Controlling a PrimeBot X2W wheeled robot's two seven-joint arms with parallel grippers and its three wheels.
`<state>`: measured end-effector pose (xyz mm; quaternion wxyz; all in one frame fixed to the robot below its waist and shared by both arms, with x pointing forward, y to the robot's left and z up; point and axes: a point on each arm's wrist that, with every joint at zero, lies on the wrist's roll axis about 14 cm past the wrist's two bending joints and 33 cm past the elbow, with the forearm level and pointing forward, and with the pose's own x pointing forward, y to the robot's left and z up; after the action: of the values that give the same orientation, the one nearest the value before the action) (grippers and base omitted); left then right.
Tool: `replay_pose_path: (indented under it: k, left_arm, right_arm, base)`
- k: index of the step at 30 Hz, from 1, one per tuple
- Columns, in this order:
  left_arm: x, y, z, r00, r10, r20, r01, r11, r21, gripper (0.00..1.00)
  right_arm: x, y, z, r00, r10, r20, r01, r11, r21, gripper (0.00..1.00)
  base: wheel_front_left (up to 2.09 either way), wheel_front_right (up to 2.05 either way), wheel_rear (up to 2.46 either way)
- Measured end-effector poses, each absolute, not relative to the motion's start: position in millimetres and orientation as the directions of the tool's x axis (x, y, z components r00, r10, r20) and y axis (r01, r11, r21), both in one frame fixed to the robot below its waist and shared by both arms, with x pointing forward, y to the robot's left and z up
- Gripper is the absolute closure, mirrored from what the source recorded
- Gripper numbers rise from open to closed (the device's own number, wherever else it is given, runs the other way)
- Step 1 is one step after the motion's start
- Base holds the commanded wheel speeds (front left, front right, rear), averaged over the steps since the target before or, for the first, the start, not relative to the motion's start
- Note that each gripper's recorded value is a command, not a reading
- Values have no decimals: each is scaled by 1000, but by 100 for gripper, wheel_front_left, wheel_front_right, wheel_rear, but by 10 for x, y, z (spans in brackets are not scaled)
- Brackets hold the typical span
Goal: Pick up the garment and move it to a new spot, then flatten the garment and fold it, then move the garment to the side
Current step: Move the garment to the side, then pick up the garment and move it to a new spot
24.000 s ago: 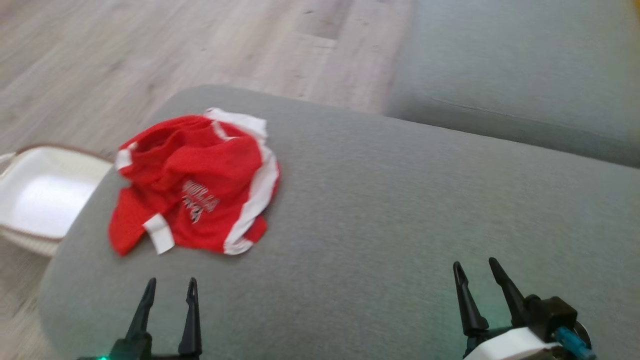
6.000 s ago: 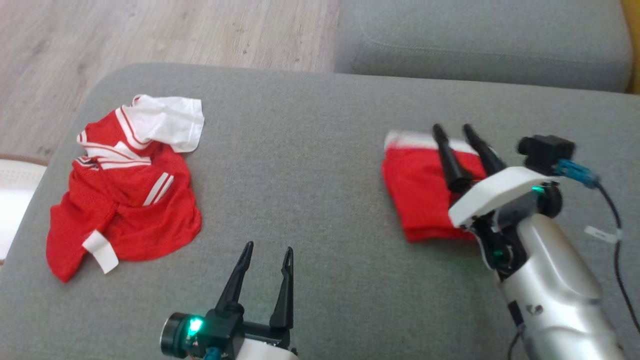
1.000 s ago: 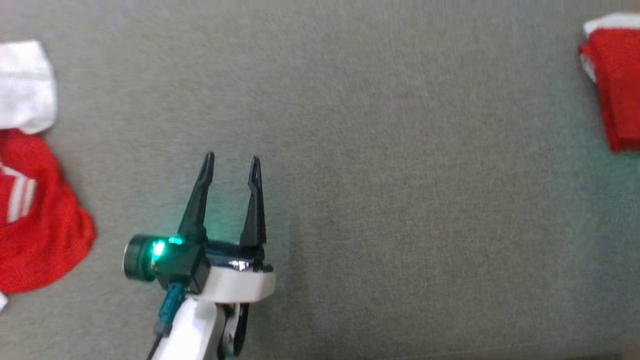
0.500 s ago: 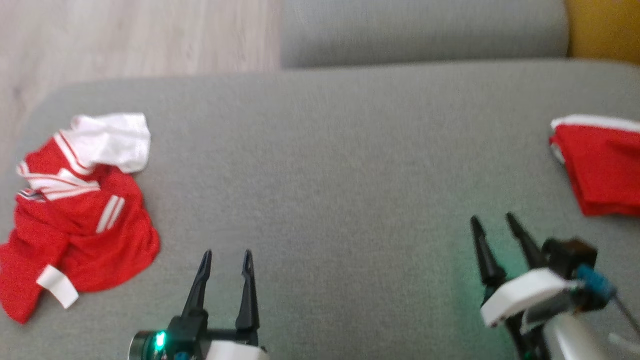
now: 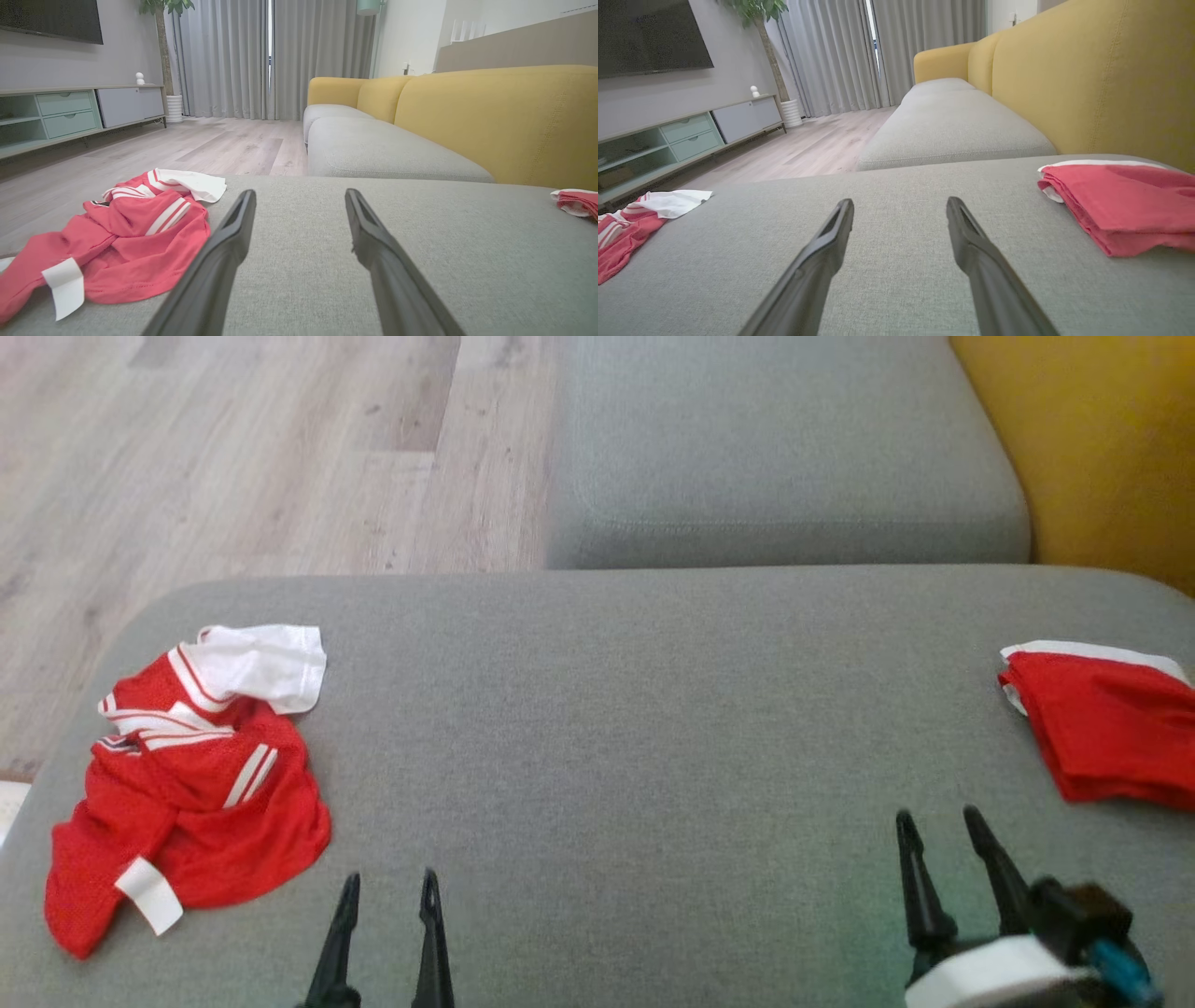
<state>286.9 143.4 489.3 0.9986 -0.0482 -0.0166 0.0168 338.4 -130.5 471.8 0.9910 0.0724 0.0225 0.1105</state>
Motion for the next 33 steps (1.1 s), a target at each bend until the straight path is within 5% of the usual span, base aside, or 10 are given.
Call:
replay_pose_path:
  k: [33]
  left_arm:
    - [2702,1535,4702,999,40,-16,-41,996,-74,0]
  right_arm:
    - [3010,-1307,4638,978,203,-38,-196,970,144,0]
  base:
    - [0,0,0]
